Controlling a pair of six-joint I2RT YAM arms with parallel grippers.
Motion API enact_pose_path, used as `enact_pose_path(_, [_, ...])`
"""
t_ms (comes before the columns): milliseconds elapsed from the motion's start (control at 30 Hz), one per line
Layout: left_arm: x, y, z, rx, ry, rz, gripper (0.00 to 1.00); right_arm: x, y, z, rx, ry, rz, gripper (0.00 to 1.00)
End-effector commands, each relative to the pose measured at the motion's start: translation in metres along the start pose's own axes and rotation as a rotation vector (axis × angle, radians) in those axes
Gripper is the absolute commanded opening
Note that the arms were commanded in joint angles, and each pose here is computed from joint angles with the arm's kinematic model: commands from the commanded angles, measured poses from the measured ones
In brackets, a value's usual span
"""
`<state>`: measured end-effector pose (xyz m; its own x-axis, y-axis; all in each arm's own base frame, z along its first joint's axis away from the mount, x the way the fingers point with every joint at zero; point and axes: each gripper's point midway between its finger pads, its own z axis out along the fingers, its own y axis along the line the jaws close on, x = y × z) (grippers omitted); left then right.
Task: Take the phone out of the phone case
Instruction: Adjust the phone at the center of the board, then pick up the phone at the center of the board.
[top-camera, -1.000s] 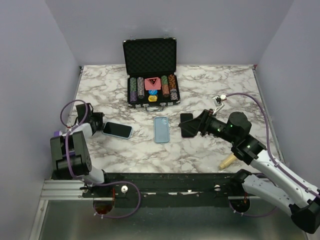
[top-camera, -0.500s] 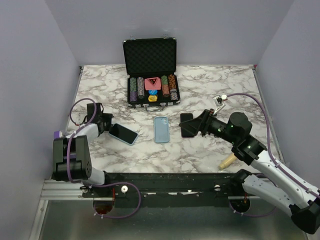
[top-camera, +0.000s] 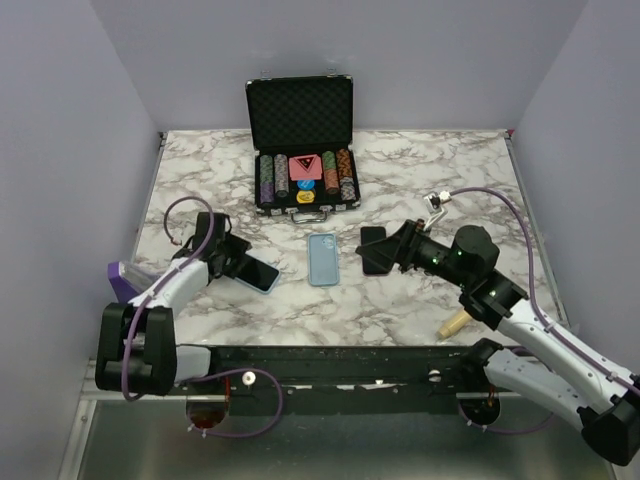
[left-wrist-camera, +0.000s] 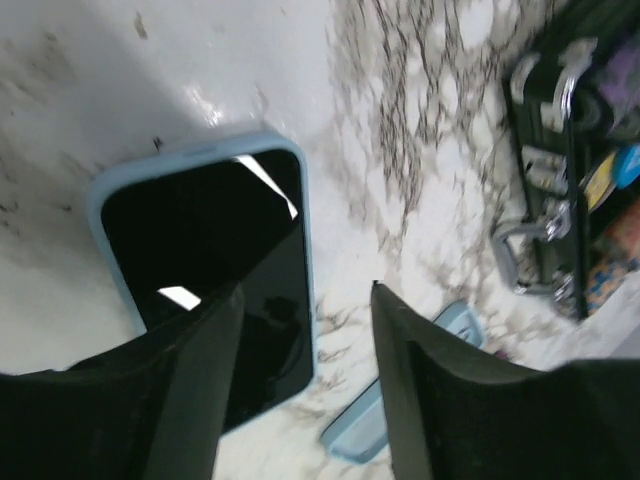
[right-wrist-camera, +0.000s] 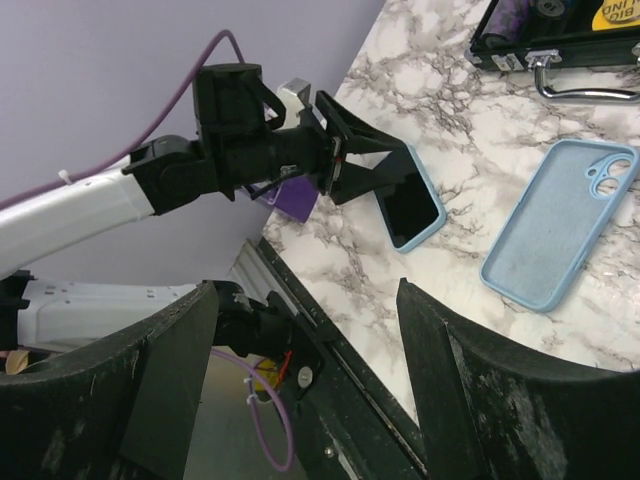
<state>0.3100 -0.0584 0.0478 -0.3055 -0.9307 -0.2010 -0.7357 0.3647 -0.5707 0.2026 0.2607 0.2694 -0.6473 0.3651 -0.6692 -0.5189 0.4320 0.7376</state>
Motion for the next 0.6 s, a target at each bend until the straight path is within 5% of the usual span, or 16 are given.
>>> enact_pose_path(0, [0.000,-0.007,-0.031,-0.064,-0.073,0.220,0.77,0.003,0.003,-0.007,-0.022,-0.011,-0.008,0.81])
enact_pose_path(33, [0.004,-0.004,-0.037,-0.091,-0.065,0.244,0.96,0.001,0.003,-0.009,-0.018,-0.017,-0.012,0.81])
enact_pose_path(67, [0.006,-0.002,-0.041,-0.108,-0.062,0.254,0.99,0.002,0.003,-0.010,-0.018,-0.015,-0.013,0.81])
enact_pose_path(400, [0.058,0.025,-0.052,-0.252,0.224,0.173,0.99,-0.002,0.007,-0.018,-0.017,-0.039,-0.031,0.81])
enact_pose_path(567, [0.056,0.021,-0.041,-0.237,0.192,0.097,0.99,-0.002,0.006,-0.018,-0.012,-0.040,-0.032,0.81])
